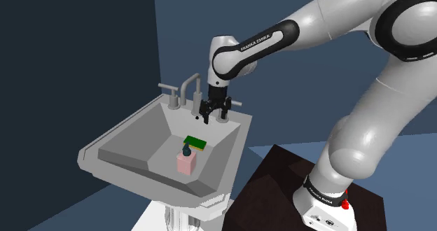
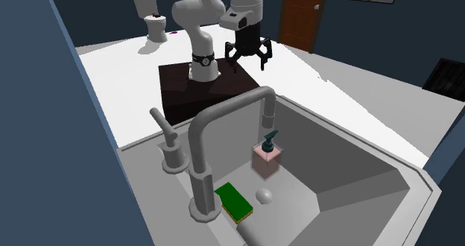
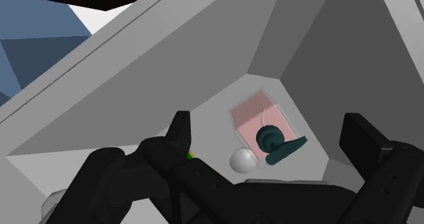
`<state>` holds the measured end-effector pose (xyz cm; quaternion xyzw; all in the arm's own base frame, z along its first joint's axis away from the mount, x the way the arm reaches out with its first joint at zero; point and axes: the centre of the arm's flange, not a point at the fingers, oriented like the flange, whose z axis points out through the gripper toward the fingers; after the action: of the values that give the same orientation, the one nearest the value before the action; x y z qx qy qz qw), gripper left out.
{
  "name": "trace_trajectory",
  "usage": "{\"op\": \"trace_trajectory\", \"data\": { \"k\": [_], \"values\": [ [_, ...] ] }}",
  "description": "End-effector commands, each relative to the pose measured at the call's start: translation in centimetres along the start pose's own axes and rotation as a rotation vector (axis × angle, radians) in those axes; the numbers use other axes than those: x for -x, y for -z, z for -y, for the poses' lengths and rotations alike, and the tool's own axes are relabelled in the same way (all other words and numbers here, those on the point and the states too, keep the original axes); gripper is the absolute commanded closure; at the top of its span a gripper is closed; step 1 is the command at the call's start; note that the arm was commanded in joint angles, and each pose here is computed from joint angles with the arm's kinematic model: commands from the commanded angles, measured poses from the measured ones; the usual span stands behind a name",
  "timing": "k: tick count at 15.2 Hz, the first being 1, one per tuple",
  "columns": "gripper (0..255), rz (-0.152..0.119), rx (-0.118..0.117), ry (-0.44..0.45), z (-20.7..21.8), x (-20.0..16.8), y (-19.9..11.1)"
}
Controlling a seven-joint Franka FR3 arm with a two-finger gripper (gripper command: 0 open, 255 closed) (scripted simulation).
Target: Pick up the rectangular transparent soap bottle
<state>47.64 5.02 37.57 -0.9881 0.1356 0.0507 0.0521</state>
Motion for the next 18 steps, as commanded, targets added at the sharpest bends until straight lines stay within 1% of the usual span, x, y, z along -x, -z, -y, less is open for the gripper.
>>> {"op": "trace_trajectory", "data": {
  "k": [1, 16, 18],
  "values": [
    [0, 0.002, -0.001, -0.013, 0.6, -1.5, -1.9],
    [0, 0.018, -0.007, -0.11, 4.7, -14.6, -16.4],
    [0, 0.019, -0.008, -0.115, 4.9, -15.3, -17.7]
  ]
}}
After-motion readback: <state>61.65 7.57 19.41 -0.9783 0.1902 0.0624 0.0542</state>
